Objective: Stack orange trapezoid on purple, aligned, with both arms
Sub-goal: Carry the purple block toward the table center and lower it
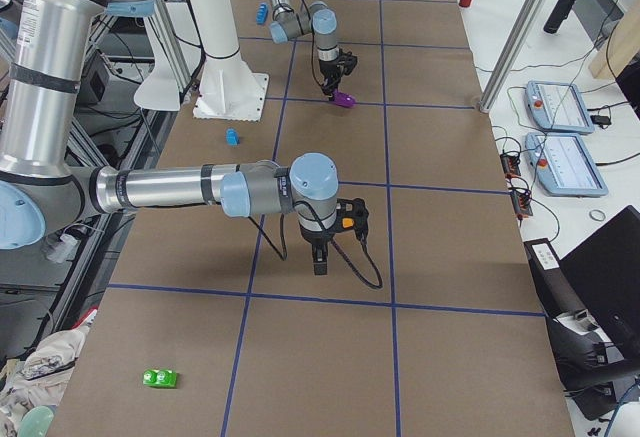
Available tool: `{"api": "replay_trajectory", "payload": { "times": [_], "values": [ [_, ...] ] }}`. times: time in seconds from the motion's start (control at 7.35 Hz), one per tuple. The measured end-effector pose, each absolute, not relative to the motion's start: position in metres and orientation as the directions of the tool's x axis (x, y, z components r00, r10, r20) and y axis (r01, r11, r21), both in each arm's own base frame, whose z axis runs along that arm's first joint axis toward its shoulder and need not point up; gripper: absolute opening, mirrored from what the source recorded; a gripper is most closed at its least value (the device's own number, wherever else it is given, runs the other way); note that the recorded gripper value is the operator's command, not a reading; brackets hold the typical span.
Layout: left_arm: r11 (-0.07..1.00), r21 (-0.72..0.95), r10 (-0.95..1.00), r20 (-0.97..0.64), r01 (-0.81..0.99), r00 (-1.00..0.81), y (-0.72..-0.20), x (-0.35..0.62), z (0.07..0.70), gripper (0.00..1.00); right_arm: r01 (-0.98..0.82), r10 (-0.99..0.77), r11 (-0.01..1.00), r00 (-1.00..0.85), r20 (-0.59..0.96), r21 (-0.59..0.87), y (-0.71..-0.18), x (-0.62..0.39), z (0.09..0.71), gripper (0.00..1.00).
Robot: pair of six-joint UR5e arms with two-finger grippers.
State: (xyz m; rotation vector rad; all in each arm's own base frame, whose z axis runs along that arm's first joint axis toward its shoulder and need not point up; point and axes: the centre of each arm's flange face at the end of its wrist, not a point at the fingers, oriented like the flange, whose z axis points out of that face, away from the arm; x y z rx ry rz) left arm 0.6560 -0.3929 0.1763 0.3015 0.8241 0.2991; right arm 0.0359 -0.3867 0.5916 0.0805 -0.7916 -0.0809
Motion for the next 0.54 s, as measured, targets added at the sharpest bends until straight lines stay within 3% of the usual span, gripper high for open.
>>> {"api": "replay_trajectory", "payload": {
  "times": [0.14, 0.54],
  "values": [
    [0.916, 0.374, 0.374, -0.665, -0.145, 0.646, -0.3947, 0.6602, 0.1759, 0.99, 0.043, -0.103, 0.994, 0.7, 0.707, 0.102, -0.3867, 0.0358, 0.592, 1.0],
    [0.918, 0.37, 0.37, -0.664, -0.144, 0.65, -0.4003, 0.6586, 0.1751, 0.99, 0.042, -0.102, 0.994, 0.7, 0.707, 0.101, -0.3868, 0.0358, 0.5922, 1.0]
  ]
}}
